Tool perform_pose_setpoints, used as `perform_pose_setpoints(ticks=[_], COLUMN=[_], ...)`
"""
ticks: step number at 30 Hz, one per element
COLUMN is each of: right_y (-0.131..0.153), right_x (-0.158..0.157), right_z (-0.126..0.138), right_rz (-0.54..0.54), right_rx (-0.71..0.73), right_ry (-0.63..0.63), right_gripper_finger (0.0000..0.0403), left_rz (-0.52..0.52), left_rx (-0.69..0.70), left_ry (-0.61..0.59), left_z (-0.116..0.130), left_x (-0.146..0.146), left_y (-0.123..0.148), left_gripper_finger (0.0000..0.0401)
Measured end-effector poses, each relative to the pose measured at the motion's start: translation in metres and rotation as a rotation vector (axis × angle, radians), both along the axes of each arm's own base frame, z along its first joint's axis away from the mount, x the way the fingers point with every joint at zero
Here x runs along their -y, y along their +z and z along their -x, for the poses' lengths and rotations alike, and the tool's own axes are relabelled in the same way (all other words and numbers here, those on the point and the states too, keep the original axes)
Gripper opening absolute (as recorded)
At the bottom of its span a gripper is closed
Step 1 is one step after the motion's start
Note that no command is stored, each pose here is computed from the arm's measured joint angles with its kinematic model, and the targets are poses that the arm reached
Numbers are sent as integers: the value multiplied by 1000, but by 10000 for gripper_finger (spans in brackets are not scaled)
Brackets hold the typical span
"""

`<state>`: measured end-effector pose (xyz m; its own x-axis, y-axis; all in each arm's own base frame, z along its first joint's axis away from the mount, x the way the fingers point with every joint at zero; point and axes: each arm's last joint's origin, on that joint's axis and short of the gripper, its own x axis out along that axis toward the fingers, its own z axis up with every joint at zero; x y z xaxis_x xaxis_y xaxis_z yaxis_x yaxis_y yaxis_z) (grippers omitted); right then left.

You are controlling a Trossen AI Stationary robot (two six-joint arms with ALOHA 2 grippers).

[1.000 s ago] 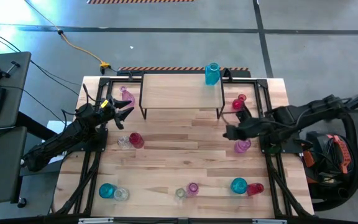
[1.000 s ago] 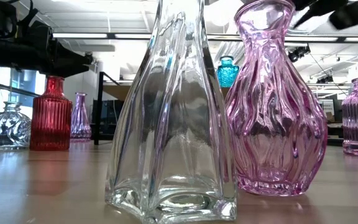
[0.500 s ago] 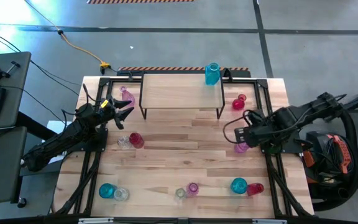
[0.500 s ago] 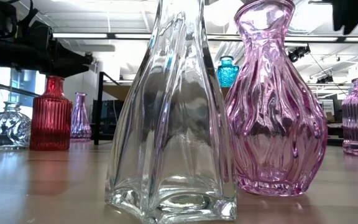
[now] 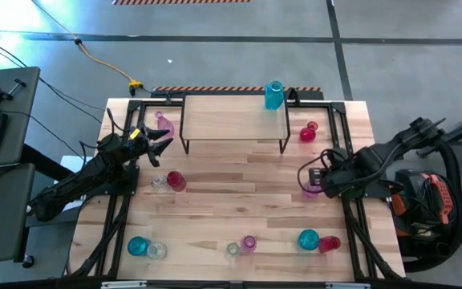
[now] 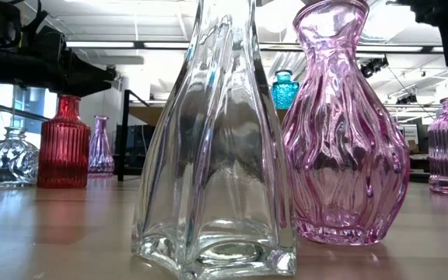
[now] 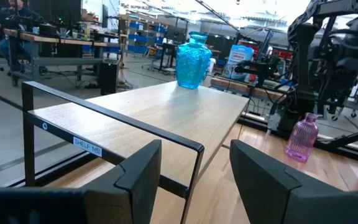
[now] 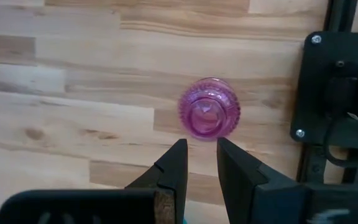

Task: Sort vases onto shelf
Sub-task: Put the middle violet vase on the shelf

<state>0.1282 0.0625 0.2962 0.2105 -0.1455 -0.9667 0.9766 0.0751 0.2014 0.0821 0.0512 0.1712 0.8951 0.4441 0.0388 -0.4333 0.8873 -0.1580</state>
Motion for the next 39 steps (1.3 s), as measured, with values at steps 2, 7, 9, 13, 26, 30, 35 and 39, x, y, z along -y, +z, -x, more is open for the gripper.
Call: perform_pose_setpoints(ticks=[2, 7, 9, 13, 26, 30, 35, 39], right_y=[-7, -20, -24, -30, -31, -35, -46, -51], right_x=[0, 1, 2, 3, 7, 6, 6, 6], right_z=[1, 3, 4, 5, 3, 1, 0, 0], right_rz=[-1, -12, -15, -14, -10, -22, -24, -26], right_rx=[-3, 12, 16, 9, -14, -26, -28, -26], right_ry=[-11, -22, -28, -46, -57, -57, -66, -83], right_gripper_finger=[67, 67, 67, 67, 67, 67, 67, 67], left_rz=[0, 0, 0, 0, 0, 0, 0, 0], left_rx=[0, 0, 0, 0, 0, 0, 0, 0], left_ry=[-1, 0, -1, 0, 0, 0, 0, 0], left_z=[0, 0, 0, 0, 0, 0, 0, 0], left_x=[0, 0, 0, 0, 0, 0, 0, 0], left_y=[0, 0, 0, 0, 0, 0, 0, 0], left_gripper_finger=[184, 184, 184, 184, 184, 184, 184, 184])
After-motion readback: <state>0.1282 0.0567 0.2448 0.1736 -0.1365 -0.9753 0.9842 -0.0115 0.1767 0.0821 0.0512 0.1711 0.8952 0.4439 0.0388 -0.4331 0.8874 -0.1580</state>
